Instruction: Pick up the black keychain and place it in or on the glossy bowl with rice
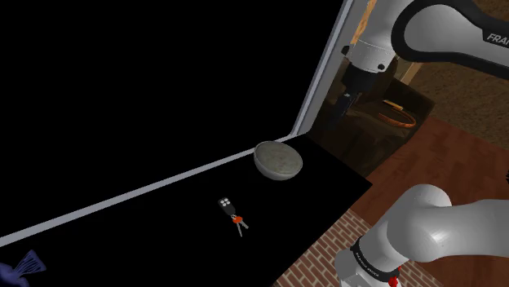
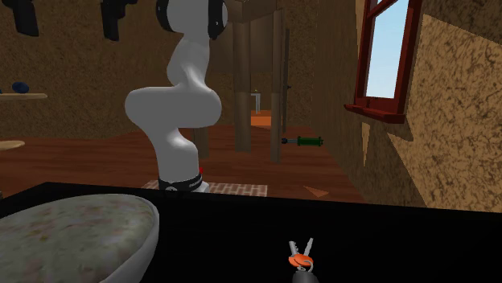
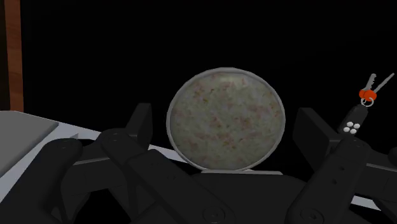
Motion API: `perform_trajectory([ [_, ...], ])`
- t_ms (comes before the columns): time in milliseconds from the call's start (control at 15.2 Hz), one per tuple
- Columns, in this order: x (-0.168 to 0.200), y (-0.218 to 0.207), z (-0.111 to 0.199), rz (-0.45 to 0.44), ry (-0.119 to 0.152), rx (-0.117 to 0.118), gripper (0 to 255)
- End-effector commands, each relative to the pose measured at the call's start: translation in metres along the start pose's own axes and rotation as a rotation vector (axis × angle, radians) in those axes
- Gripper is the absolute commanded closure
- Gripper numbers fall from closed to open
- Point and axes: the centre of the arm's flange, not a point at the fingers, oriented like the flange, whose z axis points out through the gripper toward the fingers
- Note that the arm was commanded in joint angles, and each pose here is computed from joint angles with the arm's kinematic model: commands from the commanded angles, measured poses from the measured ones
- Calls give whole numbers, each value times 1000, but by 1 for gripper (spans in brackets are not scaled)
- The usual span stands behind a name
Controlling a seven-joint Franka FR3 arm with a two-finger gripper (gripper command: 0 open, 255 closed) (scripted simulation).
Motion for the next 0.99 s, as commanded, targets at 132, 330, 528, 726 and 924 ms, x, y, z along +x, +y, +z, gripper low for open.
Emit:
perform_trajectory([
  [132, 6, -20, 16, 4, 3, 1, 0],
  [330, 16, -49, 39, 11, 7, 3, 0],
  [528, 26, -79, 63, 17, 11, 5, 0],
  [726, 37, -109, 86, 24, 15, 7, 0],
  [924, 47, -138, 110, 31, 19, 9, 0],
])
